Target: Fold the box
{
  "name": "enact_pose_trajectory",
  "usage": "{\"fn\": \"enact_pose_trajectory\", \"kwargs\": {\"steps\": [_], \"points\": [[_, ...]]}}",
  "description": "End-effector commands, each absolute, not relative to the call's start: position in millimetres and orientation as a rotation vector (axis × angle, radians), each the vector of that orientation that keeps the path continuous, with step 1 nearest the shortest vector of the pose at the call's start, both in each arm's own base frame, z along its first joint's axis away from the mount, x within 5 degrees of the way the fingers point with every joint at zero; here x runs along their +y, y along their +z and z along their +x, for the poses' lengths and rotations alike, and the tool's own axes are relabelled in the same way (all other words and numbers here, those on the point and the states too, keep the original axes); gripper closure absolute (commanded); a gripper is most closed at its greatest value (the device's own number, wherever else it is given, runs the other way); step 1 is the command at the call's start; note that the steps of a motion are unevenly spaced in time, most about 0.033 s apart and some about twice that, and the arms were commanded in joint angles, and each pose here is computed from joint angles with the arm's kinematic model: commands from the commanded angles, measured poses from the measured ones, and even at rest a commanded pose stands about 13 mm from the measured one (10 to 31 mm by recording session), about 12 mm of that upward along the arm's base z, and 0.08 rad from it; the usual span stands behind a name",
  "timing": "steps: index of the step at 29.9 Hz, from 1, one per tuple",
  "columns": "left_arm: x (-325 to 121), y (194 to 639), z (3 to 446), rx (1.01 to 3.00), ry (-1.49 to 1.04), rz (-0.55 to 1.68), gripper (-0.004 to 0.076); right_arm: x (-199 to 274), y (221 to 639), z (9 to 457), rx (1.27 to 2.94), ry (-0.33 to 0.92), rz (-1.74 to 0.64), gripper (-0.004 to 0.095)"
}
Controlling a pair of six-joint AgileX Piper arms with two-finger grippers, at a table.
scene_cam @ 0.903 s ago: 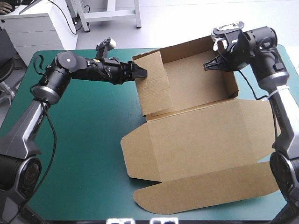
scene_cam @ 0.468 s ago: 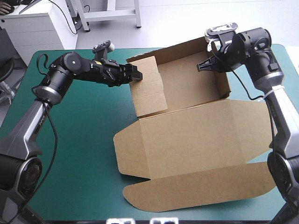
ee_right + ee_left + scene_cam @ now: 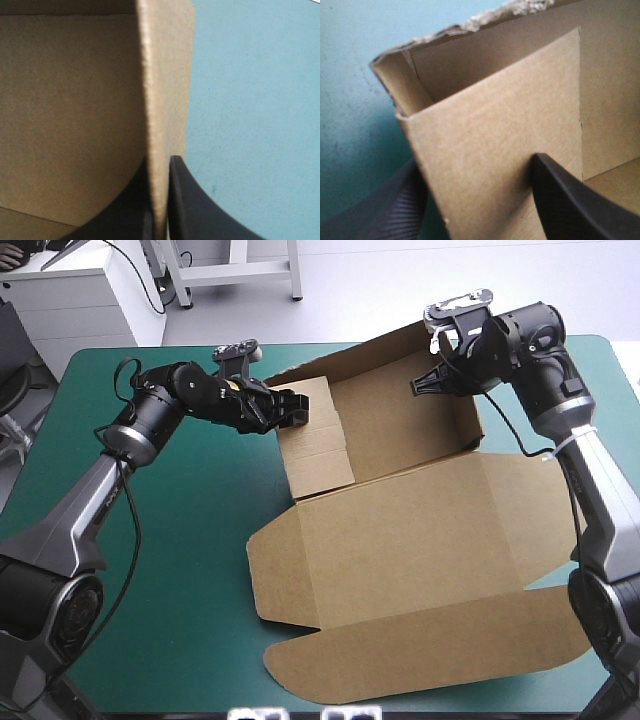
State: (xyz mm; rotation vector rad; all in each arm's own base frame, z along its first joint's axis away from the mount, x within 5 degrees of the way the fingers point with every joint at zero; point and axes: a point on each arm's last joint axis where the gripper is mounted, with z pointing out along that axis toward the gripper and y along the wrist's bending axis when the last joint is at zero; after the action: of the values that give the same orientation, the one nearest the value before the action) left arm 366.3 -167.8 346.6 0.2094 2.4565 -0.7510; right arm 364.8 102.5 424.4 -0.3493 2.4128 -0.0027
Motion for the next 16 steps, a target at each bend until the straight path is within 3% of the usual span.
{"fn": "enact_pose_trajectory", "kwargs": {"steps": [1,10,16], "points": [[-169.4,373.1,357.3,2.359,-0.778,0.262,0.0293,111.1,461.2,347.9,2.245,0.17,-0.313,0.0922],[-171.1,362.6,361.2,2.319,-0.841,0.205,0.0291,109.2,483.6,342.0,2.174,0.185,-0.294,0.0922],[-175.1,349.1,360.5,2.249,-0.952,0.152,0.0291,102.7,490.5,338.3,2.177,0.113,-0.285,0.0922]]}}
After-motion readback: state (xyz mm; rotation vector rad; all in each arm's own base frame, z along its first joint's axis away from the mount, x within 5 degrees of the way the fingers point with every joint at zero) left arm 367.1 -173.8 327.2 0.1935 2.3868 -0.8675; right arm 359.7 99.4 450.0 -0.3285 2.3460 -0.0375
